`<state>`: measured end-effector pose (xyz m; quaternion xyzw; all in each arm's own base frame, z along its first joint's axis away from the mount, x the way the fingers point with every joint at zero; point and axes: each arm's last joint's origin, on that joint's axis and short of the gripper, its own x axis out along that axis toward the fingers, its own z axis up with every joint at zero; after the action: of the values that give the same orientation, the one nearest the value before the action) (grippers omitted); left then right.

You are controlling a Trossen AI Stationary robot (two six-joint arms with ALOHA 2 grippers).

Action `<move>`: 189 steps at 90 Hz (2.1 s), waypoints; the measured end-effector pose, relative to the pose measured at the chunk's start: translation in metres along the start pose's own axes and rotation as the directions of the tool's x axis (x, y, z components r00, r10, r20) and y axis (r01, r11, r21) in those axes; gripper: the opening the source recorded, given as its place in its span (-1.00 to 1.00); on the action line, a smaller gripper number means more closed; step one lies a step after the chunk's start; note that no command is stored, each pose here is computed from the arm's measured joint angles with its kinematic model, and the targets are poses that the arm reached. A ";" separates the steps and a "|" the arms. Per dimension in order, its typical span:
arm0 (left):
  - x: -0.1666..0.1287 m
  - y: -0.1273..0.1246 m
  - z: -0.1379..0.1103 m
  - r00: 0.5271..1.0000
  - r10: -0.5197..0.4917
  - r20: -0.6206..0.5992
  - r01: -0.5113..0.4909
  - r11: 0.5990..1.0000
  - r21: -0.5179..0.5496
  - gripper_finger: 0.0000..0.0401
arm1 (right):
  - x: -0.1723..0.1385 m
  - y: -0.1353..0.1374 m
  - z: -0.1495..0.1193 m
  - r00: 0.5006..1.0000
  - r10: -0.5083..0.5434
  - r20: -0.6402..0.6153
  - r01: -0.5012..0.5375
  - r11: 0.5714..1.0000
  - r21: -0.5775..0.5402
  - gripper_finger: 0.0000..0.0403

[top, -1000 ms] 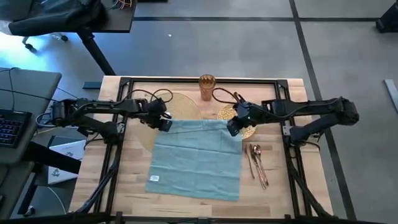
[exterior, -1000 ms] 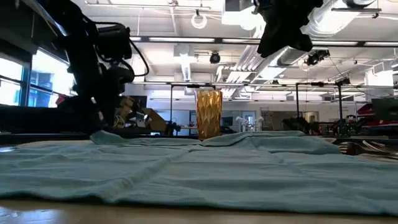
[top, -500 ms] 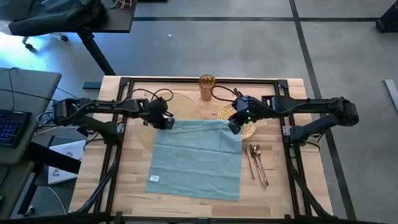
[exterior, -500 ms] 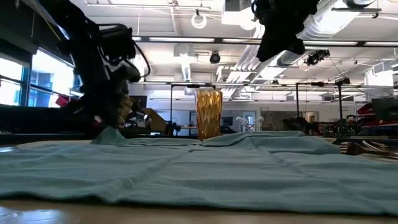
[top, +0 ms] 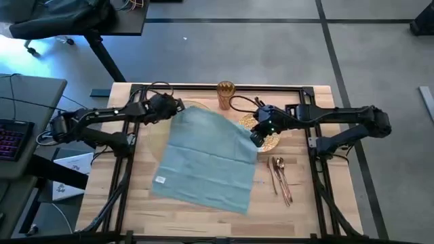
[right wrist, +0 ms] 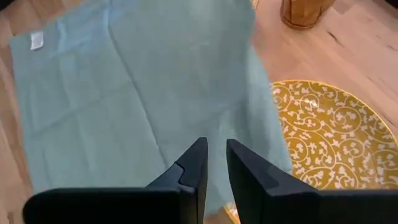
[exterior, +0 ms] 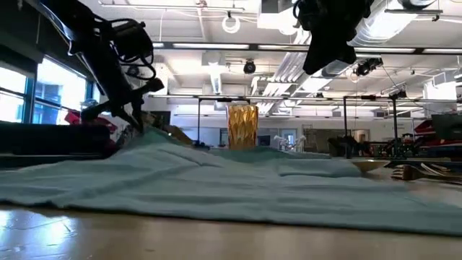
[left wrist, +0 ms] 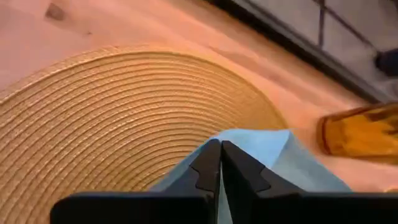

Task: Set table place
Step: Fold the blue table napkin

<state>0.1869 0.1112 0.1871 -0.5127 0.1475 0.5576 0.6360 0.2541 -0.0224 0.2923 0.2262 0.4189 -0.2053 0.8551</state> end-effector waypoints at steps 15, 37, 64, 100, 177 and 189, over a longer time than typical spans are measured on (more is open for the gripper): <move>-0.003 0.002 -0.002 0.997 -0.008 -0.078 0.019 0.990 0.138 -0.76 | 0.001 0.000 -0.001 1.000 0.001 -0.002 -0.001 0.999 0.038 -0.78; -0.030 -0.006 -0.010 0.872 -0.234 -0.431 0.395 0.855 0.336 -0.54 | 0.029 -0.006 -0.025 0.988 0.102 -0.115 -0.086 0.986 0.142 -0.78; -0.052 -0.007 -0.061 0.729 -0.162 -0.665 0.520 0.763 0.385 -0.62 | 0.090 -0.035 -0.042 0.983 0.053 -0.176 -0.001 0.959 0.283 -0.78; -0.070 0.004 -0.110 0.658 -0.006 -0.753 0.495 0.757 0.427 -0.69 | 0.100 -0.088 -0.023 0.954 -0.292 -0.066 0.281 0.793 0.541 -0.86; -0.170 0.070 -0.192 0.402 0.167 -0.900 0.742 0.516 0.428 -0.69 | 0.036 0.114 -0.138 0.906 0.422 -0.017 -0.416 0.899 0.133 -0.88; -0.182 0.076 -0.198 0.421 0.061 -0.905 0.666 0.657 0.354 -0.69 | 0.053 0.138 -0.164 0.859 0.505 -0.084 -0.505 0.863 0.024 -0.84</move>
<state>0.1368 -0.1634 0.2028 -0.4669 0.5308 -0.0121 0.7071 0.2566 0.1729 0.1891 0.3372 0.3817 0.0359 0.8598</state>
